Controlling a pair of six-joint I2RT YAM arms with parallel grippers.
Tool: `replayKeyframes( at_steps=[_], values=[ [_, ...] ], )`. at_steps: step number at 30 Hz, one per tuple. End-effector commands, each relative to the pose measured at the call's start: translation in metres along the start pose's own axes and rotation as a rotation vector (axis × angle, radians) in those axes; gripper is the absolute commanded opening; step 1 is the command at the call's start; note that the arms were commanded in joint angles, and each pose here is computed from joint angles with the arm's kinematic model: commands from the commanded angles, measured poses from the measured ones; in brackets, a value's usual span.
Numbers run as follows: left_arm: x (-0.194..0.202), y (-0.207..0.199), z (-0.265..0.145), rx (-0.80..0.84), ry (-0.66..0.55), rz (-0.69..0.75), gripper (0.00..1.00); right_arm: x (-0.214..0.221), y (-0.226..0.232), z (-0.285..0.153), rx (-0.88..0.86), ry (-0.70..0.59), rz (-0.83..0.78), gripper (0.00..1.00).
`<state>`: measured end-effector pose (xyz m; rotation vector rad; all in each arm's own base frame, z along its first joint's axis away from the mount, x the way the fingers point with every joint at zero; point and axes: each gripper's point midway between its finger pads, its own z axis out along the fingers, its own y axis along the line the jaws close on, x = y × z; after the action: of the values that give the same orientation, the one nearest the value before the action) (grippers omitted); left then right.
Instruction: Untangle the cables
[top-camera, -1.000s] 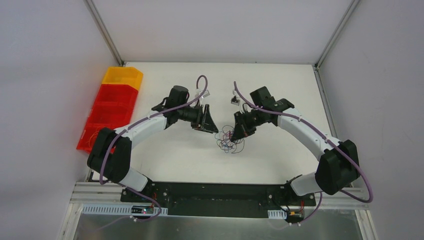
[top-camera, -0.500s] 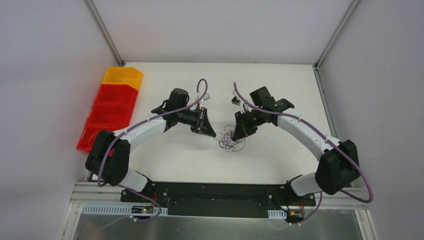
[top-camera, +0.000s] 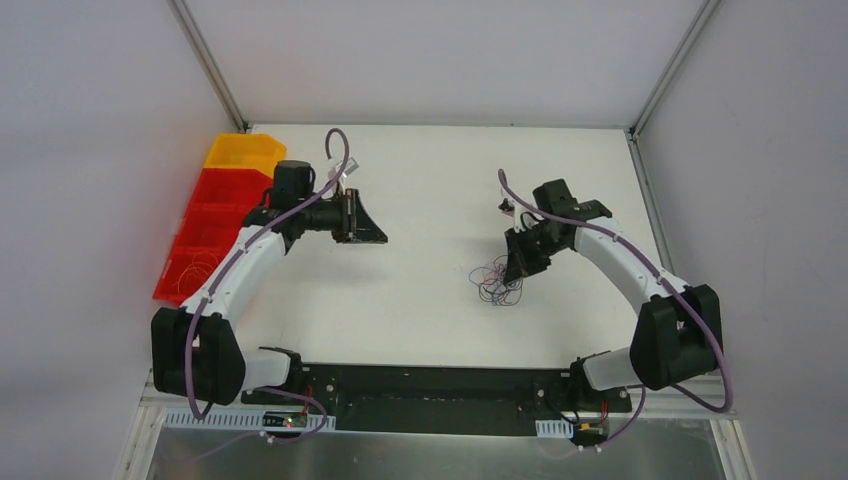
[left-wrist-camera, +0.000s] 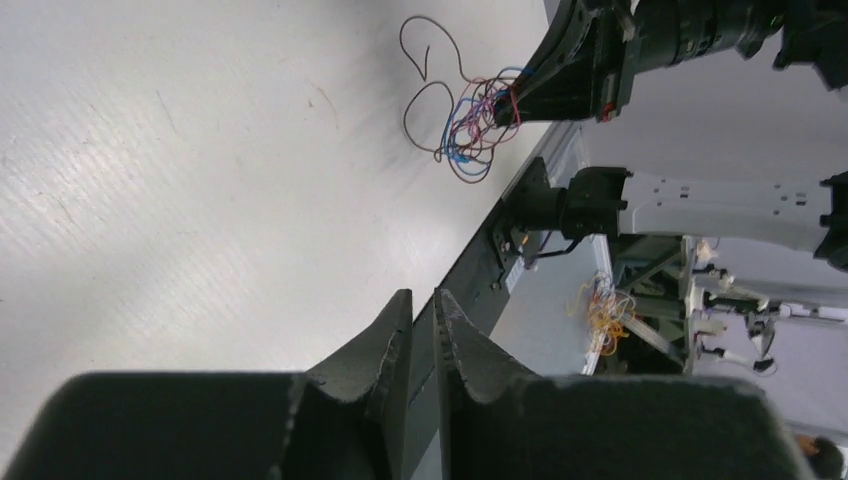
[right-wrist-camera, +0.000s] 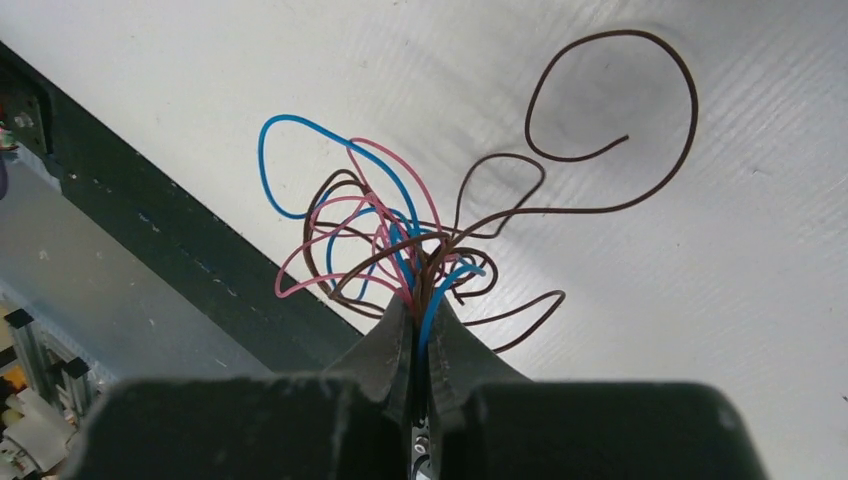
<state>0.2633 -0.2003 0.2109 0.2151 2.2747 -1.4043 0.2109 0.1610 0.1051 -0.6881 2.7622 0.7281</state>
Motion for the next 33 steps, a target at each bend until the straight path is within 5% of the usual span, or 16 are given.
replayKeyframes(
  at_steps=[1, 2, 6, 11, 15, 18, 24, 33],
  values=[
    [0.019, -0.004, 0.009, -0.01, 0.085, 0.017, 0.34, -0.007, 0.03, -0.021, -0.129, -0.077, -0.057, 0.0],
    [0.024, -0.01, 0.017, 0.001, 0.115, 0.014, 0.49, -0.013, 0.038, -0.023, -0.153, -0.1, -0.067, 0.0],
    [0.044, -0.038, 0.049, 0.079, 0.209, 0.021, 0.7, -0.031, 0.067, -0.027, -0.181, -0.155, -0.132, 0.0],
    [0.052, -0.056, 0.076, 0.151, 0.274, -0.013, 0.71, -0.046, 0.095, -0.028, -0.237, -0.169, -0.145, 0.0],
    [0.058, -0.065, 0.091, 0.194, 0.298, -0.024, 0.65, -0.05, 0.108, -0.024, -0.262, -0.159, -0.172, 0.0],
    [0.058, -0.069, 0.096, 0.21, 0.304, -0.036, 0.51, -0.051, 0.112, -0.021, -0.268, -0.144, -0.178, 0.0],
    [0.058, -0.074, 0.095, 0.241, 0.303, -0.023, 0.0, -0.048, 0.107, -0.017, -0.247, -0.138, -0.179, 0.0],
    [0.045, -0.102, 0.049, 0.312, 0.237, 0.022, 0.0, -0.022, 0.01, 0.017, 0.058, -0.025, -0.09, 0.02]
  ],
)
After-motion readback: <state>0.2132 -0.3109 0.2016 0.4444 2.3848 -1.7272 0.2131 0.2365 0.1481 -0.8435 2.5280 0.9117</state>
